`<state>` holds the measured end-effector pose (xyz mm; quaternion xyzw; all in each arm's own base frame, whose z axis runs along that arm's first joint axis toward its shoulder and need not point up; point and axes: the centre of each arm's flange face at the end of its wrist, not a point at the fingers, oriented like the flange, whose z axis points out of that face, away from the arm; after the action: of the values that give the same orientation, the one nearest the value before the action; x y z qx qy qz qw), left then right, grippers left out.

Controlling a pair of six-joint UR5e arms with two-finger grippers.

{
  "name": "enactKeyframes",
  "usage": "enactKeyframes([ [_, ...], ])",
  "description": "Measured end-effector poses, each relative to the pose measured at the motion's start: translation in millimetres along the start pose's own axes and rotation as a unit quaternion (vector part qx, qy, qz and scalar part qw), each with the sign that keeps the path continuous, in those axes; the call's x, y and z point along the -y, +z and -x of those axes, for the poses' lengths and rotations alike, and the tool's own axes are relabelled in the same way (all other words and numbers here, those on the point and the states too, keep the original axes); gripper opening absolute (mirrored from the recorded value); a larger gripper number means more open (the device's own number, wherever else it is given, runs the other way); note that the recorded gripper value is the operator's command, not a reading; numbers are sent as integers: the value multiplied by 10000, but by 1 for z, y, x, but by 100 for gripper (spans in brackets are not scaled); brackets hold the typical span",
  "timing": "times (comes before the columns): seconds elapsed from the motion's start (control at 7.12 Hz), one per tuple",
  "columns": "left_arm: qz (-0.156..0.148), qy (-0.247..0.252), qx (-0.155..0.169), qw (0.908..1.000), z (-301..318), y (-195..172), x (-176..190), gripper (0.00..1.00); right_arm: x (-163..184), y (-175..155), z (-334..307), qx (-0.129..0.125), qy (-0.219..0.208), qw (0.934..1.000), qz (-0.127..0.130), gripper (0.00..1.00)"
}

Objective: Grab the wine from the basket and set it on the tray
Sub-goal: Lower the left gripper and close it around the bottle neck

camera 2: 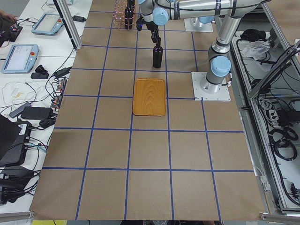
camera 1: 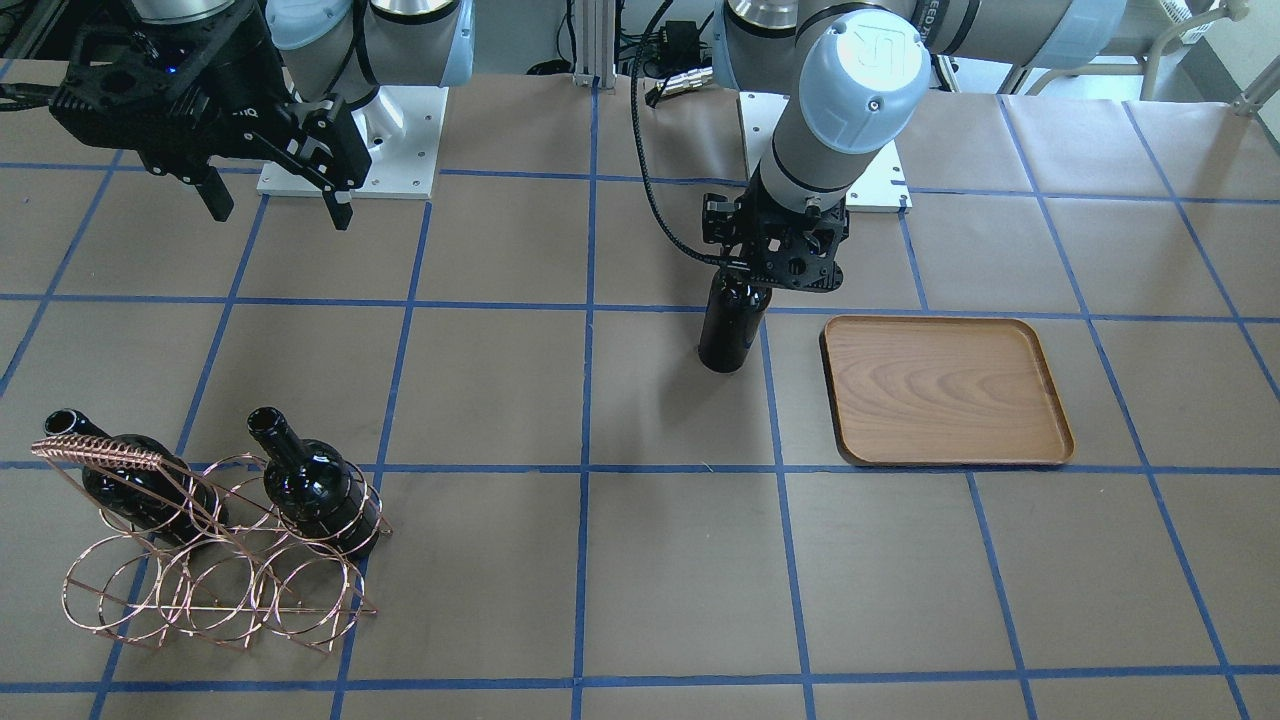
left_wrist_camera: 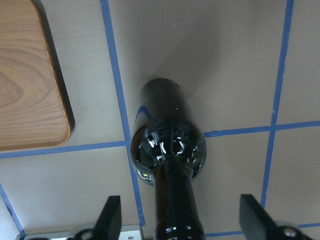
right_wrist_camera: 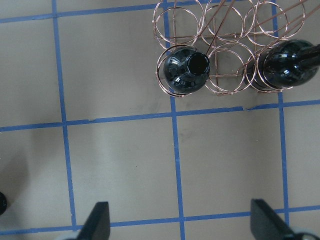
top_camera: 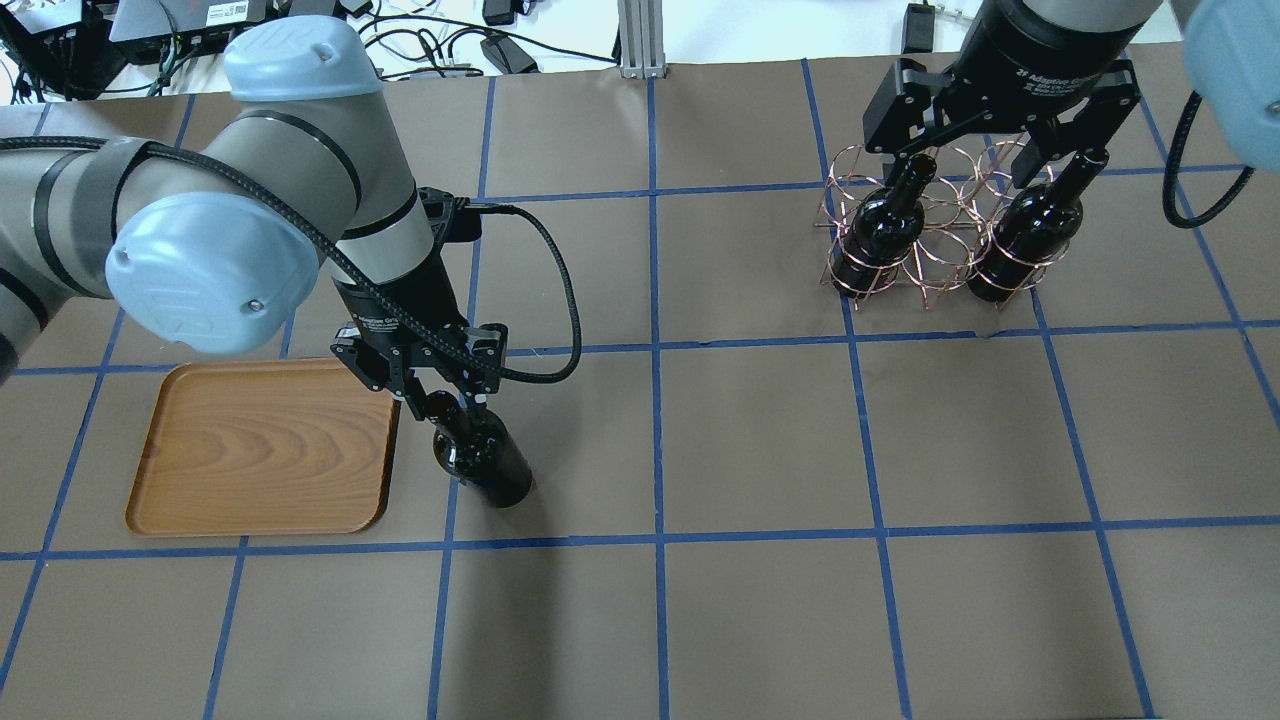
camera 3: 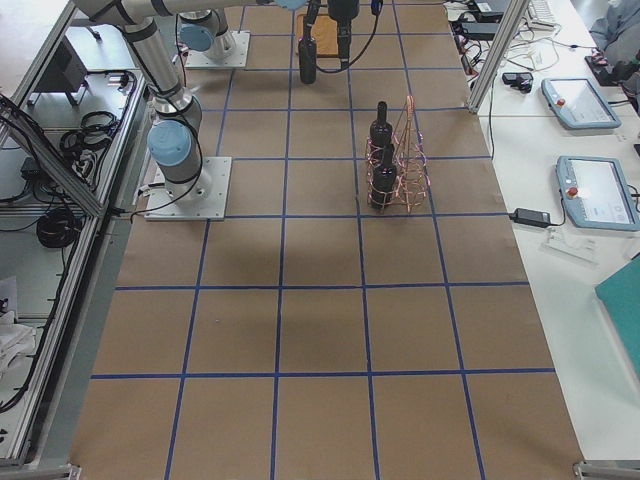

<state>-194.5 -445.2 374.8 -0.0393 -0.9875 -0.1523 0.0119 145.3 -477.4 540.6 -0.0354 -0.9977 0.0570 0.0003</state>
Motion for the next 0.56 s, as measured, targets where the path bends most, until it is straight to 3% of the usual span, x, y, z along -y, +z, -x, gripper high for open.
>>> enactKeyframes([
  [0.14, 11, -8, 7, 10000, 0, 1, 1, 0, 0, 0, 0, 0, -3, 10000, 1, 100],
  [0.56, 6, -44, -12, 10000, 0, 0, 3, 0, 0, -1, 0, 6, -15, 10000, -3, 100],
])
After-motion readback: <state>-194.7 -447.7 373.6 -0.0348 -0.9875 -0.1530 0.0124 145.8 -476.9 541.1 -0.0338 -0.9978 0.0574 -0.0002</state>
